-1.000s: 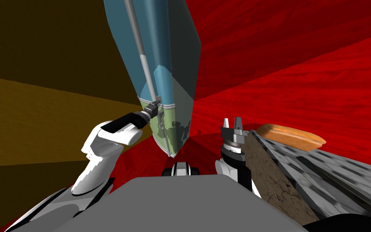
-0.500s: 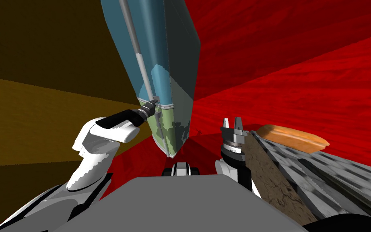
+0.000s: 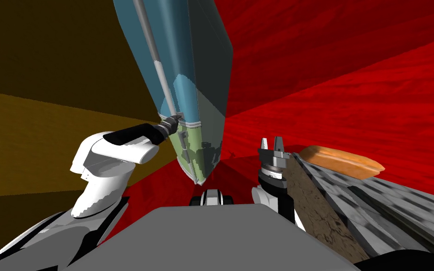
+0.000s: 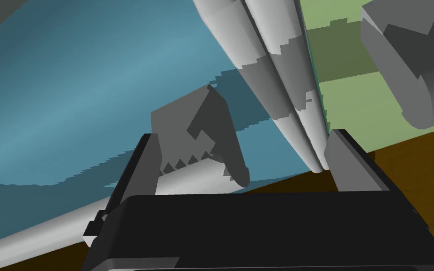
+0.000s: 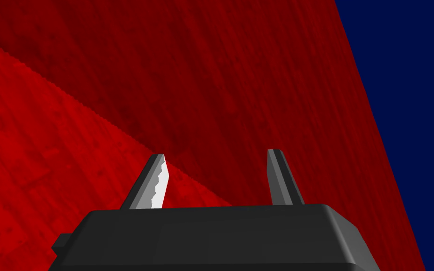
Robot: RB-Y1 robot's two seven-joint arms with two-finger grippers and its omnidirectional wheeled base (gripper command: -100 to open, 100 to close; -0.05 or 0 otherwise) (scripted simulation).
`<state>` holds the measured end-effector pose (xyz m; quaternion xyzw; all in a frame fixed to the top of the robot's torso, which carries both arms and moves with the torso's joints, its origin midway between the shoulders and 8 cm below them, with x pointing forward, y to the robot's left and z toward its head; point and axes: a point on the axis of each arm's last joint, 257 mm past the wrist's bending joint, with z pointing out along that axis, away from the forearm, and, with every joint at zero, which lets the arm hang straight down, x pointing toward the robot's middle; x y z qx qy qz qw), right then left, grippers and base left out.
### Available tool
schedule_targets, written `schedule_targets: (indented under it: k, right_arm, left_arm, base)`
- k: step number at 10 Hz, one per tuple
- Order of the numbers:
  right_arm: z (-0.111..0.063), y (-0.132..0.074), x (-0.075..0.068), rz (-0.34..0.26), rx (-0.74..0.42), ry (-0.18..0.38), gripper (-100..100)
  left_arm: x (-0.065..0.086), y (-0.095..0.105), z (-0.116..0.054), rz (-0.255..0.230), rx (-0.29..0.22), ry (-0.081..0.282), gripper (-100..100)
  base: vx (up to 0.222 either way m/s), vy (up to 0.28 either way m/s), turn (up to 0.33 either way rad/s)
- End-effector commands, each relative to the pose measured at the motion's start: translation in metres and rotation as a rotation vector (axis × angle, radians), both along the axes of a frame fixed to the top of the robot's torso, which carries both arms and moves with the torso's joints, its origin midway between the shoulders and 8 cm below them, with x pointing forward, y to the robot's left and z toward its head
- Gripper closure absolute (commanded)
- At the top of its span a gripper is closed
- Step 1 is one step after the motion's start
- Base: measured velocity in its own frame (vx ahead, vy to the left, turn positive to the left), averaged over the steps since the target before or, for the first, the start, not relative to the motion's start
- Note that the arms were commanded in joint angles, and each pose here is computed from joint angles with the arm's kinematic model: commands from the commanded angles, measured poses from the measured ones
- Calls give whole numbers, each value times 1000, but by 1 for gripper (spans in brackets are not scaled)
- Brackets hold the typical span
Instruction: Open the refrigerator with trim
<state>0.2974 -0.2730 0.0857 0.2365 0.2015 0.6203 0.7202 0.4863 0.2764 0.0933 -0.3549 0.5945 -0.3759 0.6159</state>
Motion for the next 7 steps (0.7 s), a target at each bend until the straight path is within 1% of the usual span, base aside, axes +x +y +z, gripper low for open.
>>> schedule_targets:
  k: [1,2,4,6,7]
  right_arm:
    - [0,0,0,0,0,0,0]
    - [0,0,0,0,0,0,0]
    - [0,0,0,0,0,0,0]
    - [0,0,0,0,0,0,0]
    - [0,0,0,0,0,0,0]
  left_arm:
    - [-4,19,7,59,44,20,-100]
    - [-4,20,5,63,44,26,-100]
    - [-10,29,13,96,74,31,-100]
    - [-10,29,13,96,74,31,-100]
    - [-16,34,21,116,99,28,-100]
  base:
    - [15,-15,-29]
    - [10,-11,-29]
    - [9,-9,-17]
    - [-5,5,18]
    - [9,-7,0]
